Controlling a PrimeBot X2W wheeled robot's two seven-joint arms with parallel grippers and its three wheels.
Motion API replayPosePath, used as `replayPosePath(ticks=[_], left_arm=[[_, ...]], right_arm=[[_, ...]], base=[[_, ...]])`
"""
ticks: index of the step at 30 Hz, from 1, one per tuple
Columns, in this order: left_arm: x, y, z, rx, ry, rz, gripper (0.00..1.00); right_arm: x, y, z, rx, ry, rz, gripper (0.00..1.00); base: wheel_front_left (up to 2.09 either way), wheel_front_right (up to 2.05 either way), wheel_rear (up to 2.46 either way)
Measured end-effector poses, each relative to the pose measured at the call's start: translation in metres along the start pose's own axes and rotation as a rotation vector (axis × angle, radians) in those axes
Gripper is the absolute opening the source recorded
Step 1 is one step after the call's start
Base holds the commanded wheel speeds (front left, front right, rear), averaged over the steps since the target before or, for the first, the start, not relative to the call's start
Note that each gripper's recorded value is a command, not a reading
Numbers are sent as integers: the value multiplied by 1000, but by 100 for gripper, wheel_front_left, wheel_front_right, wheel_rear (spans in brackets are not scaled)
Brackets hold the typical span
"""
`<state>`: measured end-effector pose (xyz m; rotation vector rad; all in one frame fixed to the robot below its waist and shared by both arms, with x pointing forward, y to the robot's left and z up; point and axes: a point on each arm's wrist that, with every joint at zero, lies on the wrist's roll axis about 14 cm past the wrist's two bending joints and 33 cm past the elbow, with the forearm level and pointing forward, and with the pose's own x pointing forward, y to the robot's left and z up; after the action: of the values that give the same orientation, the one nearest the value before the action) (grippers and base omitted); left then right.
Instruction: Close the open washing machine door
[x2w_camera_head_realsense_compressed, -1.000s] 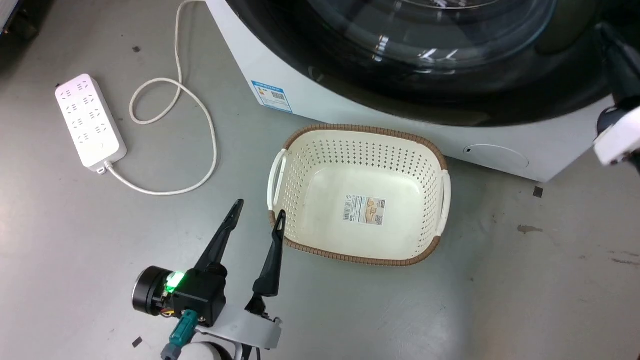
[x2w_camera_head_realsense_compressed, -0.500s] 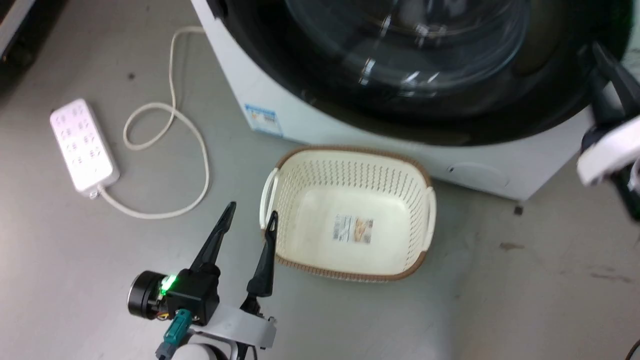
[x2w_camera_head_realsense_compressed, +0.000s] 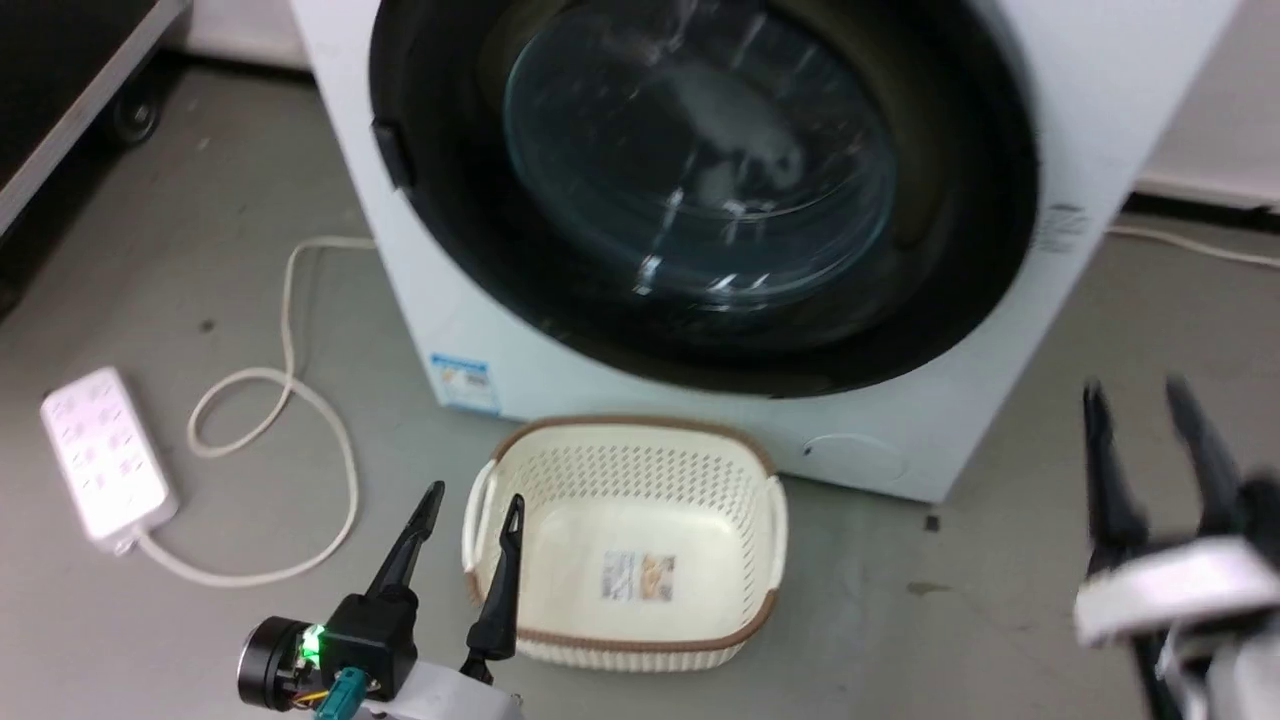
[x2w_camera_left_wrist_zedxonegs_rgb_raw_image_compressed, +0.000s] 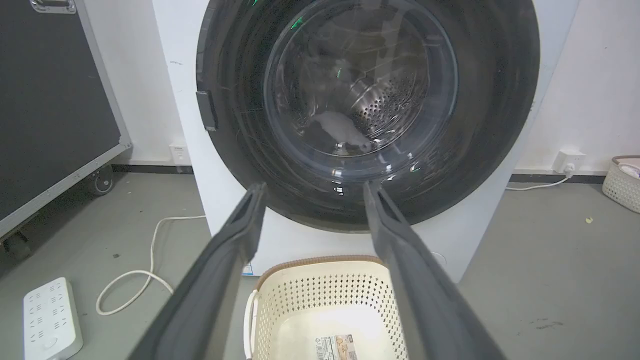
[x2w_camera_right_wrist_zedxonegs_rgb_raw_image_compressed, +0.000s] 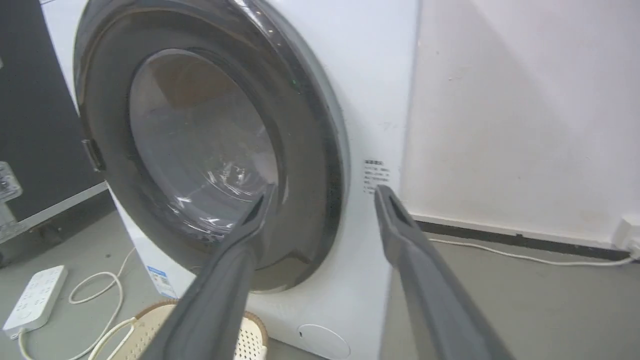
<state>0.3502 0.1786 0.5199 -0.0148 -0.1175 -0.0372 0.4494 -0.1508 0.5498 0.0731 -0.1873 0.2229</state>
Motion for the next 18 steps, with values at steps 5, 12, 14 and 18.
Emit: replayPosePath(ticks=[5,12,14,18], left_arm=[[4,-7,12,11,-39,-28,100],[-2,-16,1,14,-7,-57,100],[-3,-17,-1,12,0,-59,100],[-6,-15,-9,3,25,-50,100]], right_arm=[[-51,6,-9,-8,33,-67,100],[-85,6,-11,-70,61,-85,100],[-90,5,-11,-71,64,-89,100],[-93,5,-6,-53,48,-96,100]], base=[[0,0,0],[0,0,0],[0,0,0],[0,0,0]])
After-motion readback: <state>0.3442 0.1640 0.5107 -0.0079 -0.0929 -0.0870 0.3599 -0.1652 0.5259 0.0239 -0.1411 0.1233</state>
